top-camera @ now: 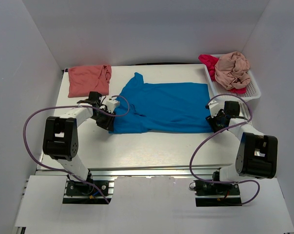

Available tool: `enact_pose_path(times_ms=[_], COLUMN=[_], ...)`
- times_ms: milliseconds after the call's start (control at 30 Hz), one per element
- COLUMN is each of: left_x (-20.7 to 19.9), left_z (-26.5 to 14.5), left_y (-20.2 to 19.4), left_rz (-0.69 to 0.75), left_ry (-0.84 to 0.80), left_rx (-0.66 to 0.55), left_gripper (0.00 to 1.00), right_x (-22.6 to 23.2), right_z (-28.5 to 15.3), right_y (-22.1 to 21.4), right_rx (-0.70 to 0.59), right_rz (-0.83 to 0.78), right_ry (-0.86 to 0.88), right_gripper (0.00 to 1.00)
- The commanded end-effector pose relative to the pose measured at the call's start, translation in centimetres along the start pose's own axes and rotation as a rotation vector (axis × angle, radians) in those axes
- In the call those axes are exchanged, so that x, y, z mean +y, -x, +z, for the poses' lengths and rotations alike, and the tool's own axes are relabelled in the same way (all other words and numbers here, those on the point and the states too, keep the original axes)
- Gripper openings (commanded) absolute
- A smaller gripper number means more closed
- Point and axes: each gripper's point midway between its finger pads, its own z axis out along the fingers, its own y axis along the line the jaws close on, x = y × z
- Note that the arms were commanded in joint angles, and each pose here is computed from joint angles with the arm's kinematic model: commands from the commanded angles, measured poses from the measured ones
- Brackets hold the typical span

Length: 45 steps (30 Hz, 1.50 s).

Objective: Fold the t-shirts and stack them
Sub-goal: Fold the flattened tshirt in 1/3 of the way

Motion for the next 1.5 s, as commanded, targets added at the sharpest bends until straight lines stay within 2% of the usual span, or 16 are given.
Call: enact_pose_path(times_ms=[0, 400, 467, 500, 633, 667, 933, 1133, 1467], left_x=[0.3, 0.3, 0.4, 0.5, 1.0, 1.2, 3.4, 7.7, 8.7], left_z=[-0.3, 0.0, 0.0, 0.0, -0.1, -0.2, -1.8, -3.4, -4.0], left_y=[1.4, 1.3, 1.2, 1.3, 1.5, 1.4, 1.6, 0.1, -0.2], left_rz=[0.023, 0.028, 0.028, 0.029, 0.033, 0.034, 0.066, -0.022, -0.035], left_ry=[-0.003, -0.011, -0.006, 0.001, 0.028, 0.044, 0.143, 0.207, 0.218], left_rx=[-0.045, -0.038, -0.034, -0.037, -0.042, -0.037, -0.031, -0.030, -0.049], left_gripper=[0.38, 0.37, 0.36, 0.34, 0.02, 0.00, 0.00, 0.00, 0.00], right_x=[-0.1, 1.7, 1.8, 1.8, 1.6, 1.6, -0.1, -2.3, -3.8], right_z=[-0.2, 1.2, 1.3, 1.5, 1.6, 1.6, 0.9, 0.6, -0.1], right_y=[0.0, -0.3, -0.3, -0.4, -0.7, -0.7, -1.4, -1.3, -1.8], right_rx=[-0.009, 0.016, 0.012, 0.016, 0.024, 0.027, 0.058, 0.082, 0.146], right_rz=[-0.011, 0.009, 0.002, 0.000, -0.013, -0.015, -0.061, -0.085, -0.098], right_ry=[-0.006, 0.117, 0.126, 0.127, 0.117, 0.112, 0.013, -0.085, -0.146], right_gripper=[0.51, 0.45, 0.30, 0.00, 0.00, 0.00, 0.00, 0.00, 0.00])
